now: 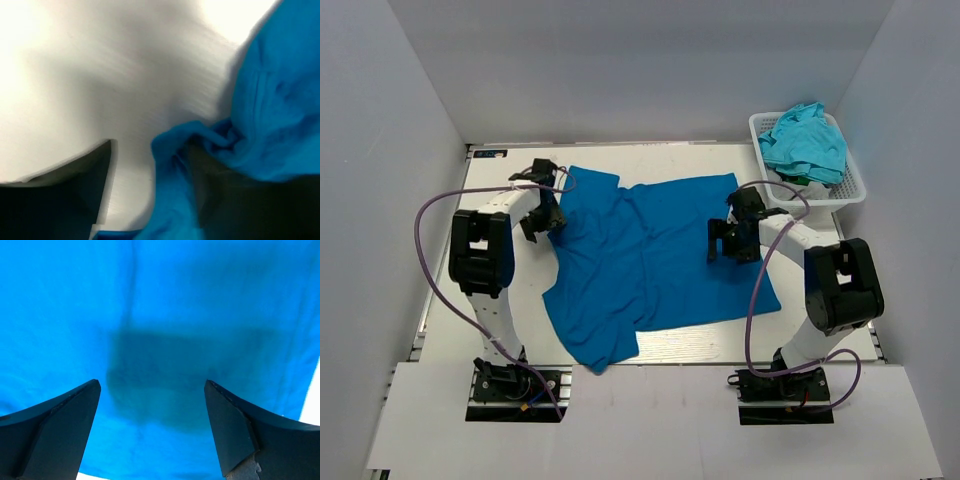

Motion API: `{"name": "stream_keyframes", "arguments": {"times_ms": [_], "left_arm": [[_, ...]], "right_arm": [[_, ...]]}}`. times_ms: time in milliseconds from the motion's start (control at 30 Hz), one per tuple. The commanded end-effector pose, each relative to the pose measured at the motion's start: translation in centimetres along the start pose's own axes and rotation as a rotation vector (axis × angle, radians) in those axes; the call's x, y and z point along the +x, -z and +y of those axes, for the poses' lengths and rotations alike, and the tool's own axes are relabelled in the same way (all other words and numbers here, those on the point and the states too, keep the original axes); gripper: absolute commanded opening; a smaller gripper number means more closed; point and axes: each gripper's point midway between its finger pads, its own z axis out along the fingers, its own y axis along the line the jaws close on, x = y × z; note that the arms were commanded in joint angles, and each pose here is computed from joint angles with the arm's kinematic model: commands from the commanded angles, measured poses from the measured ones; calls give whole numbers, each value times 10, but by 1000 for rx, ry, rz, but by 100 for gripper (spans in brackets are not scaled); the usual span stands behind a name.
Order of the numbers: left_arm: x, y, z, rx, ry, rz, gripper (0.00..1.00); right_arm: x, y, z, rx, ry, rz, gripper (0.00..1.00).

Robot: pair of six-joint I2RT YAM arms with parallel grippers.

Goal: Fold and stack the t-shirts
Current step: Flatten out the tshirt

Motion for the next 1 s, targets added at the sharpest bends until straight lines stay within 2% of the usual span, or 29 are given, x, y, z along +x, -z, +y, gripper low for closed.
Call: {"name": "stream_keyframes", "arguments": {"times_ms": [0,67,167,267,333,367,500,633,667,733,800,967], "left_arm": [[-30,26,6,0,52,-64,79],[-35,39,-1,52,61,-76,100],[-54,68,-25,170,58,-133,100],[-73,91,-48,282,51,-189,100],[-72,93,-70,386,39,-163,100],[-76,98,-86,468,22,-162,100],[-73,89,-128,607,-31,-102,100],[-79,67,-152,606,-48,-82,100],[-74,49,-153,575,-48,-54,100],[-82,39,-156,557,-44,-68,100],[-87,30,-158,531,-51,-68,100],[-83,-16,-164,473,-74,-34,100]], "right_arm": [[-34,15,11,-16,38,-80,90],[-46,28,18,-48,53,-127,90],[-72,49,29,-80,68,-217,90],[-89,53,29,-60,89,-253,90],[-103,60,28,-39,89,-271,90],[-100,50,27,-33,85,-238,90],[-115,42,21,4,43,-252,90],[-123,21,18,31,20,-210,90],[-135,24,18,39,11,-231,90],[-129,5,12,63,3,-171,90],[-141,-2,9,75,3,-175,90],[-136,-36,-2,89,-8,-81,90]]}}
